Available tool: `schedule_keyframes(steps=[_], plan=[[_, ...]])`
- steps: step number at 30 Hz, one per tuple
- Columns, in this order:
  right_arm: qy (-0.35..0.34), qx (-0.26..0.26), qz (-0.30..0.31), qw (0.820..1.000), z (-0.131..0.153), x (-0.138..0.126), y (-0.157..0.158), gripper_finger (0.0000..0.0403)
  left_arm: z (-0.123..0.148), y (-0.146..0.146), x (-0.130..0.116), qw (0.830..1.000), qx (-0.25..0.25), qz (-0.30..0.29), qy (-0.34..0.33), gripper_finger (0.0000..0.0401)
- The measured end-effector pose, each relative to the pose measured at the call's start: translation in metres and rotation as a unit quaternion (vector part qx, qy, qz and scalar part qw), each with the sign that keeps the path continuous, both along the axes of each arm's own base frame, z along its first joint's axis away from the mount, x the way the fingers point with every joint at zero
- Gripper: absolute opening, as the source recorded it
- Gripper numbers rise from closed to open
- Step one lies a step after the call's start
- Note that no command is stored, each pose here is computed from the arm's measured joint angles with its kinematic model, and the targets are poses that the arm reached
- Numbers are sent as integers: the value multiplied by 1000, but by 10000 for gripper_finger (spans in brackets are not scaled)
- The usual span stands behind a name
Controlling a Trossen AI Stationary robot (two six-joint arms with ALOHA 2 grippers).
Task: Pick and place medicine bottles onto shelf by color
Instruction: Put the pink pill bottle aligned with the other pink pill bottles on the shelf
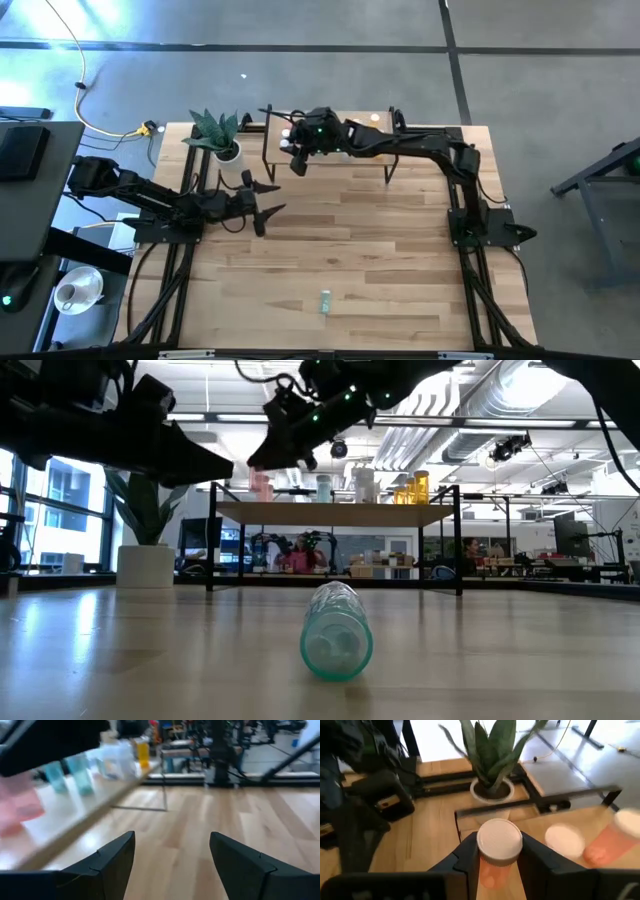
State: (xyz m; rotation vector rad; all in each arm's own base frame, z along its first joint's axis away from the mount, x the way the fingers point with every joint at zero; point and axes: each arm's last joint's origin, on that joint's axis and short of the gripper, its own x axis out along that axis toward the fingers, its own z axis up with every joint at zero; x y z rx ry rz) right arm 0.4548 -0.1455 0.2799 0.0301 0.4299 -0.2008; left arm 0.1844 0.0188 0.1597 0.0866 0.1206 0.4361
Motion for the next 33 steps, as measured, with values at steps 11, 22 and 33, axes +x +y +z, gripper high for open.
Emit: schedule_keyframes(steps=[11,22,33], plan=[[19,3,-7,1000,-9,1,-1,94,-6,-6,1,993,-47,-103,19,246],[28,5,-6,1000,-18,5,-1,94,-6,-6,1,994,-47,-101,18,246],[33,-14,5,999,-18,6,2,129,-6,-6,1,994,-46,-100,18,246]])
